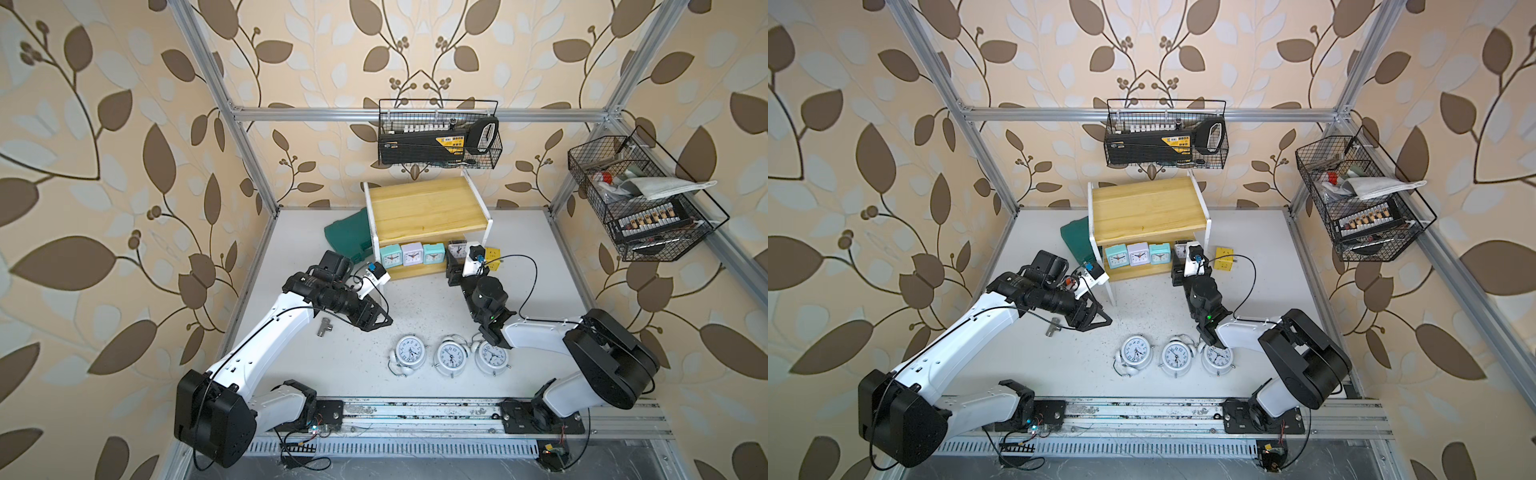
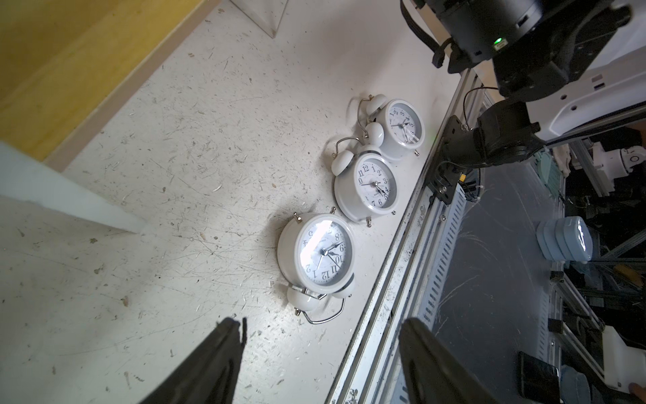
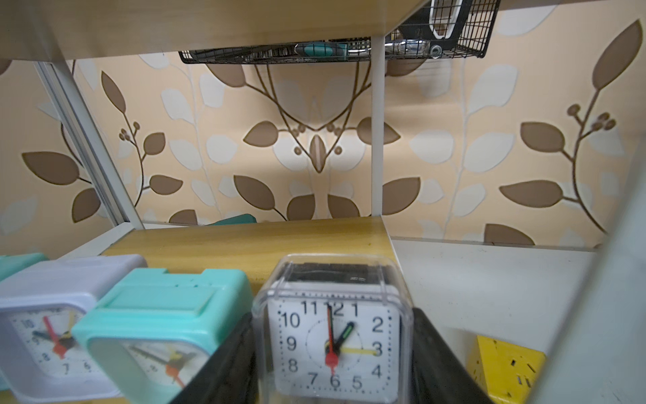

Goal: Place the alarm clocks on the shelf by style
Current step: Place the alarm on the shelf.

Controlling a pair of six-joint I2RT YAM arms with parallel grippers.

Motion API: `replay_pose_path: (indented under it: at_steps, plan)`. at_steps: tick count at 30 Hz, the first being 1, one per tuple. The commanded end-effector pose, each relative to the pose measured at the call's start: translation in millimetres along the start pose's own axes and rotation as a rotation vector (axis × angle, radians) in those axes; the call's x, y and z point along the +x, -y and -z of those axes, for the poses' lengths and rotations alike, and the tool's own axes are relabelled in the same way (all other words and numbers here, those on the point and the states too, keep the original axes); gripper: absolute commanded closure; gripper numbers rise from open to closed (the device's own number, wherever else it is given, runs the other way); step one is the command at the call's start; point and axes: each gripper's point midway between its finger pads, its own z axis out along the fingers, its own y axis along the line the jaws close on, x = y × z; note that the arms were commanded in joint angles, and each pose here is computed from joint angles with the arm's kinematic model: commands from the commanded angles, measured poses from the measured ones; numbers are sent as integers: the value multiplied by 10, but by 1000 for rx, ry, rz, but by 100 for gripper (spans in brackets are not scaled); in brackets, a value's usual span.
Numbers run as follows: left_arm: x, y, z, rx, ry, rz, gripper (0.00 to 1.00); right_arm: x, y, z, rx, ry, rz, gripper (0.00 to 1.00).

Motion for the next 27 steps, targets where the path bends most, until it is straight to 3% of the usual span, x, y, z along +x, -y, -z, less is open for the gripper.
replay_pose_path:
  at_steps: [1,15,27]
  plan:
    - [-12,42,29,25,22,-21,26,-178,-25,-59,-3,57,-19,47]
    - [-20,41,33,27,25,-21,25,-256,-8,23,-18,70,-19,29]
    - [-18,30,21,27,23,-22,26,-362,23,171,-43,41,-24,27]
